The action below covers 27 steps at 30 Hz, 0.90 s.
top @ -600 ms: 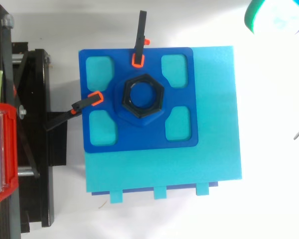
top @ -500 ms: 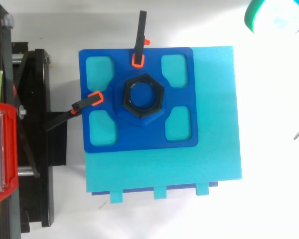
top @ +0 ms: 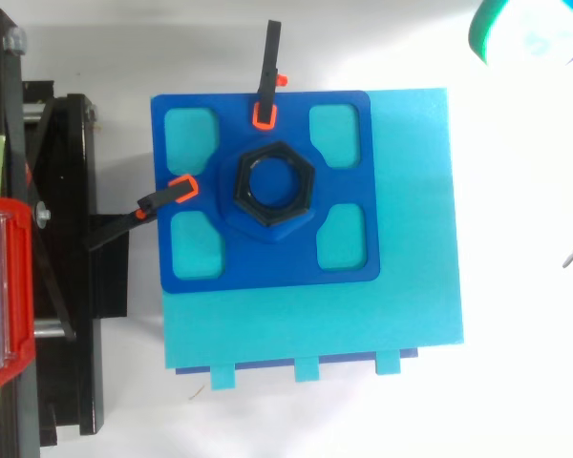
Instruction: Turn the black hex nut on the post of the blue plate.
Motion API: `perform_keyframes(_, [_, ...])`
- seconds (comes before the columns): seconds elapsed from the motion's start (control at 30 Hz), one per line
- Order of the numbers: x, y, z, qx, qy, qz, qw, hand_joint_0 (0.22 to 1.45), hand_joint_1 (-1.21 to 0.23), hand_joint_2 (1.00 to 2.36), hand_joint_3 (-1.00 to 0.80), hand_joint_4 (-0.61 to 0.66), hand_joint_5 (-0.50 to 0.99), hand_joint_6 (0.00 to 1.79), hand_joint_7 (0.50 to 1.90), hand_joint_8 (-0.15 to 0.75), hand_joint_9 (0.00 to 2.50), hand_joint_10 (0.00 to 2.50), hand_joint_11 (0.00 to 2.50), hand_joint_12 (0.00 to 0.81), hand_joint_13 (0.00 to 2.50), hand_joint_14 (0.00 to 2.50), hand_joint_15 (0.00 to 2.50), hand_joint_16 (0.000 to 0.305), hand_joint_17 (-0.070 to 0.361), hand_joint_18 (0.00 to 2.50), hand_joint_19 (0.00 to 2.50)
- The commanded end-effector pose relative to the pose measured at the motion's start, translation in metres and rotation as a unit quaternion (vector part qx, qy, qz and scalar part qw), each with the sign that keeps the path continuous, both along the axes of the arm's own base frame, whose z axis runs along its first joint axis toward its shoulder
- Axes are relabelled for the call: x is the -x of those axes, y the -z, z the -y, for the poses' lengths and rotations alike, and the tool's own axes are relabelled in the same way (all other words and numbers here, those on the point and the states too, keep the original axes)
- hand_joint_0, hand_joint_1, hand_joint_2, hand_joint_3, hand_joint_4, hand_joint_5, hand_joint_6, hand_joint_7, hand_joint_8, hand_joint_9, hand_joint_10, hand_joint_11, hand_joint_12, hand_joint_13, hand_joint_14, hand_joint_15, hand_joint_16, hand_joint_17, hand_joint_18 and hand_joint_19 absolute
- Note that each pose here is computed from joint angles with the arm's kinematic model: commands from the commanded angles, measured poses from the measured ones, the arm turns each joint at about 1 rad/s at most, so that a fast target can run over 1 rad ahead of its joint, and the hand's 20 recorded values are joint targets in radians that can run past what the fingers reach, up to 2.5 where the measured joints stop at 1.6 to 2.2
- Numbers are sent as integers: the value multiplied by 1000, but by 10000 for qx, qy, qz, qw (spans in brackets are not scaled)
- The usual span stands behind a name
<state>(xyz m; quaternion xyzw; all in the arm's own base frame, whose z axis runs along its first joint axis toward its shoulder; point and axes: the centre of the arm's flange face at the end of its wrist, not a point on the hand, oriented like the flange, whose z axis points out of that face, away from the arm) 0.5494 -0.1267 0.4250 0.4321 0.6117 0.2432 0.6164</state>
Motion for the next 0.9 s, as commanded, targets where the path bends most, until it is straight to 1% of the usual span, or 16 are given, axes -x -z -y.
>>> perform_keyframes(0.0, [0,-1,1,-1,5,11,10000,537,-499,1002,-482,184,-219,503,854,348,695,10,328,409,1063,19,807,66,148,813,673])
perform_keyframes(0.4, [0,0,1,0,5,4,10000,536,-506,1001,-483,184,-219,503,854,347,695,11,336,412,1064,19,804,66,148,818,672])
perform_keyframes(0.5, [0,0,-1,-1,-18,-19,10000,536,-506,1002,-482,183,-219,503,855,349,695,11,327,409,1065,19,806,66,148,816,680])
perform_keyframes(0.6, [0,1,1,1,5,-19,10000,536,-506,1001,-481,184,-219,503,854,347,695,10,328,410,1065,19,805,66,148,816,672])
perform_keyframes(0.73, [1,-1,1,0,5,-4,10000,536,-506,1002,-482,184,-219,503,854,346,695,11,340,409,1065,19,811,66,148,819,682])
perform_keyframes(0.87, [1,1,1,2,5,-27,10000,536,-506,1002,-481,185,-219,503,854,348,698,10,329,409,1067,19,802,66,148,819,681])
